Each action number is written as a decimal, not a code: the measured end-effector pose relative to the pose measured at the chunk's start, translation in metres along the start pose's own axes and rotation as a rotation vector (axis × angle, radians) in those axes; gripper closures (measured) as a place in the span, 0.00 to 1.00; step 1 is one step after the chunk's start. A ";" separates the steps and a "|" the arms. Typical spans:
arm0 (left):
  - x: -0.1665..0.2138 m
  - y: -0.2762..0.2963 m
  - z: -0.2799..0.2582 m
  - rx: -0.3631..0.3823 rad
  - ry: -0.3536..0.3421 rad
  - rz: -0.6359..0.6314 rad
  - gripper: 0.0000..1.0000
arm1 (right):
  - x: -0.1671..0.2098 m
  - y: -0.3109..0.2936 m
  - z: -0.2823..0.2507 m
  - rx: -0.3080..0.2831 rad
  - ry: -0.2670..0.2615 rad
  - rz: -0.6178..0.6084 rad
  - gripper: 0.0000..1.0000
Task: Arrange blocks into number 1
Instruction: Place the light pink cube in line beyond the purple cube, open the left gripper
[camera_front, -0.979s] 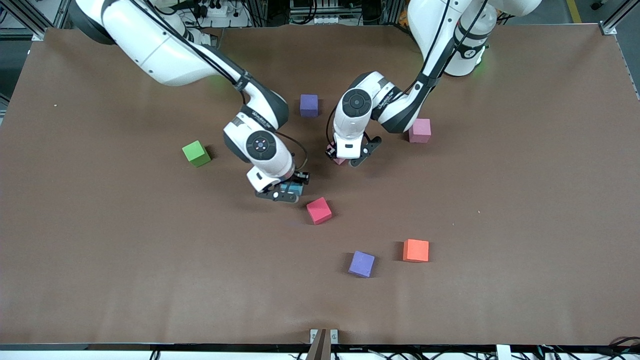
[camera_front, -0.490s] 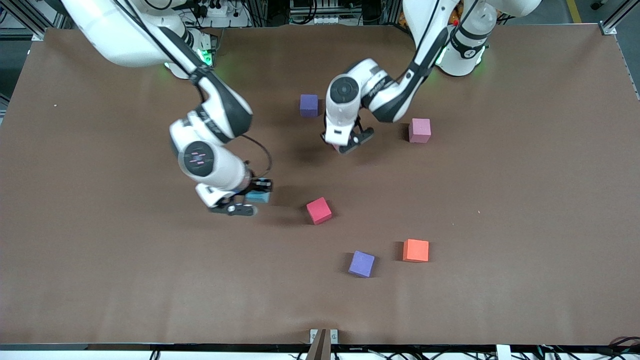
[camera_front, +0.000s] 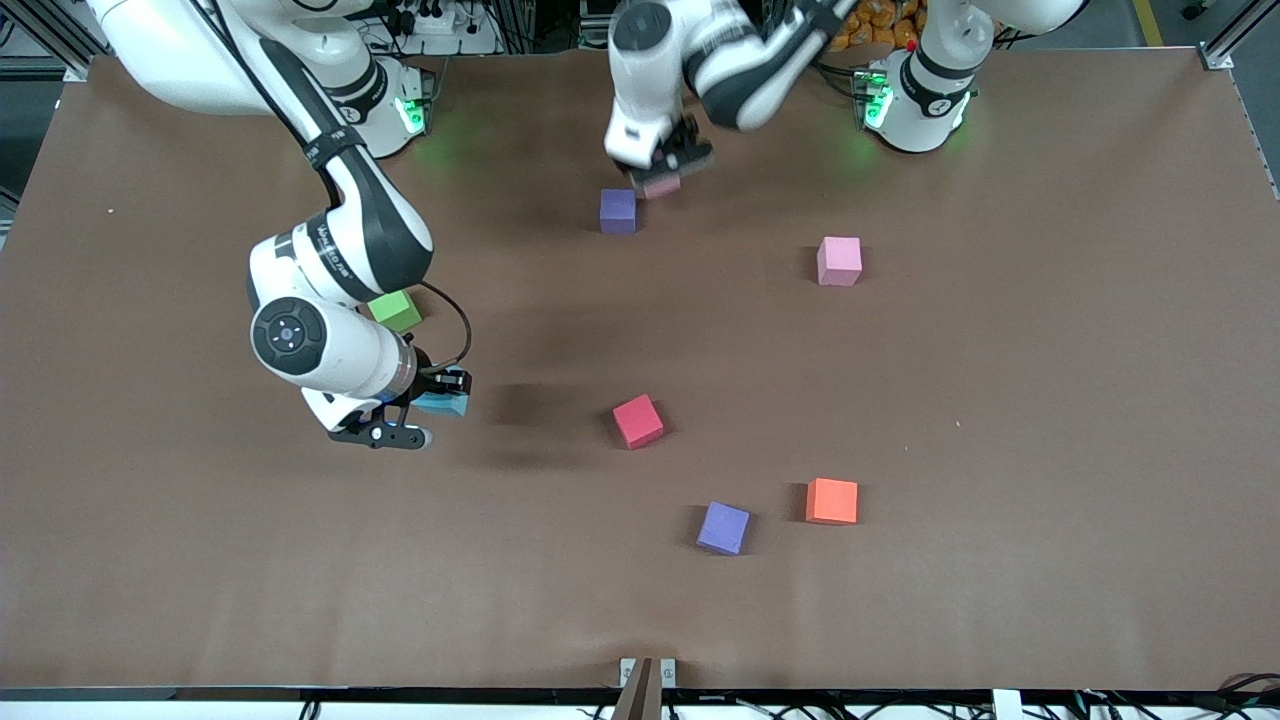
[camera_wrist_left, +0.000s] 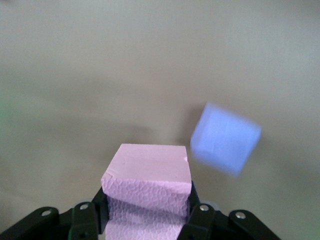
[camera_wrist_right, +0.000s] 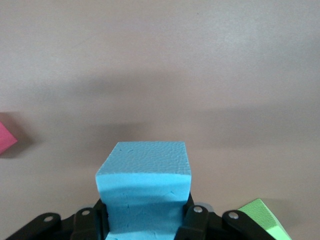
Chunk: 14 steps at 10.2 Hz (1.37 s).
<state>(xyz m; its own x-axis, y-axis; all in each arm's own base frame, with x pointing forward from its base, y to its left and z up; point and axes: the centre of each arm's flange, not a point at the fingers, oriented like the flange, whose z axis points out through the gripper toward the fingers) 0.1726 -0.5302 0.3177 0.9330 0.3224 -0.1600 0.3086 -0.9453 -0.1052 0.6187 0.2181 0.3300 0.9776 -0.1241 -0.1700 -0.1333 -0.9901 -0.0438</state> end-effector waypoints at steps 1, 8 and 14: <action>-0.035 0.000 0.002 0.003 -0.005 0.045 0.40 | 0.001 0.002 0.001 -0.002 0.000 0.005 0.46; -0.055 0.046 0.065 -0.053 0.026 0.219 0.40 | 0.001 0.003 0.004 -0.004 -0.008 0.011 0.46; -0.020 0.057 0.083 -0.033 0.001 0.308 0.40 | -0.001 -0.001 0.009 -0.007 -0.016 0.004 0.46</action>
<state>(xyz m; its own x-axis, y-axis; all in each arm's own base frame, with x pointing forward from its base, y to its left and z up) 0.1564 -0.5859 0.2335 0.9837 0.0206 -0.1789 0.0173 -0.9997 -0.0200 0.6164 0.2201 0.3209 0.9742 -0.1271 -0.1864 -0.1361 -0.9900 -0.0361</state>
